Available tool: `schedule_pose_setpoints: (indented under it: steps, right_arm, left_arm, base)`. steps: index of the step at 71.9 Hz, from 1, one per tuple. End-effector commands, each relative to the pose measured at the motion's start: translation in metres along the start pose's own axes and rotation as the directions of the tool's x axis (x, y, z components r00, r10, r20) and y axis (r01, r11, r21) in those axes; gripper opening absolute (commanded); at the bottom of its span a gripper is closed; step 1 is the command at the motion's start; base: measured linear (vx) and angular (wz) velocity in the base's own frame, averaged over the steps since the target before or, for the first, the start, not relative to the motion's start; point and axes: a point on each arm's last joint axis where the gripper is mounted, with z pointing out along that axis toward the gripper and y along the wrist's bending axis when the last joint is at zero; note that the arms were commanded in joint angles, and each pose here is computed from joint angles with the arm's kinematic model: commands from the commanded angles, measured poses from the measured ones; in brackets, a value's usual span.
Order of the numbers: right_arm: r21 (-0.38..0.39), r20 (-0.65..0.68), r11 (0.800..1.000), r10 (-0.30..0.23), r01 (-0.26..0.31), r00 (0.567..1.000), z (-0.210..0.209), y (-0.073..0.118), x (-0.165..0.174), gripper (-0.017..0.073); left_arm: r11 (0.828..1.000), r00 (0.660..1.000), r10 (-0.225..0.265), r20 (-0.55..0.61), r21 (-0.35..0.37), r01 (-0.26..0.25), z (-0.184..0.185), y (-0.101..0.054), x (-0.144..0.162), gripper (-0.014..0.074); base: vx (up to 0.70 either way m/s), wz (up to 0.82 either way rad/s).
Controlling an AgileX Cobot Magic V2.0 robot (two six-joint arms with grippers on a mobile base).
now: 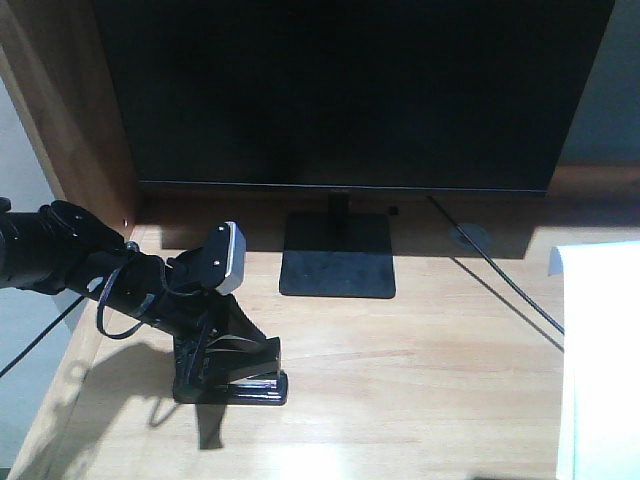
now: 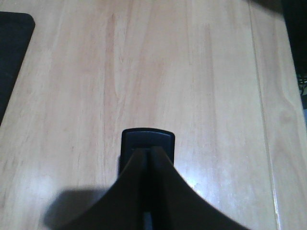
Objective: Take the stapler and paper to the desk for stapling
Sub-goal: 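Set the black stapler down on the desk with the left gripper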
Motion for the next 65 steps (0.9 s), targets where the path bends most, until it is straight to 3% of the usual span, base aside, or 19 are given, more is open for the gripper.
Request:
schedule_pose_setpoints:
  steps: [1, 65]
  right_arm:
    - [-0.042, 0.021, 0.999, -0.019, 0.019, 1.0, 0.0065, 0.0075, -0.0046, -0.0004]
    - [-0.043, 0.021, 0.999, -0.019, 0.019, 1.0, 0.0065, 0.0076, -0.0046, -0.0004]
  left_arm:
    - [1.0, 0.997, 0.008, 0.071, -0.029, -0.006, -0.0126, 0.0001, -0.0205, -0.0008]
    - [1.0, 0.997, 0.008, 0.071, -0.029, -0.006, -0.0126, 0.0001, -0.0205, -0.0008]
  base:
    - [0.0, 0.0]
    - [0.0, 0.0]
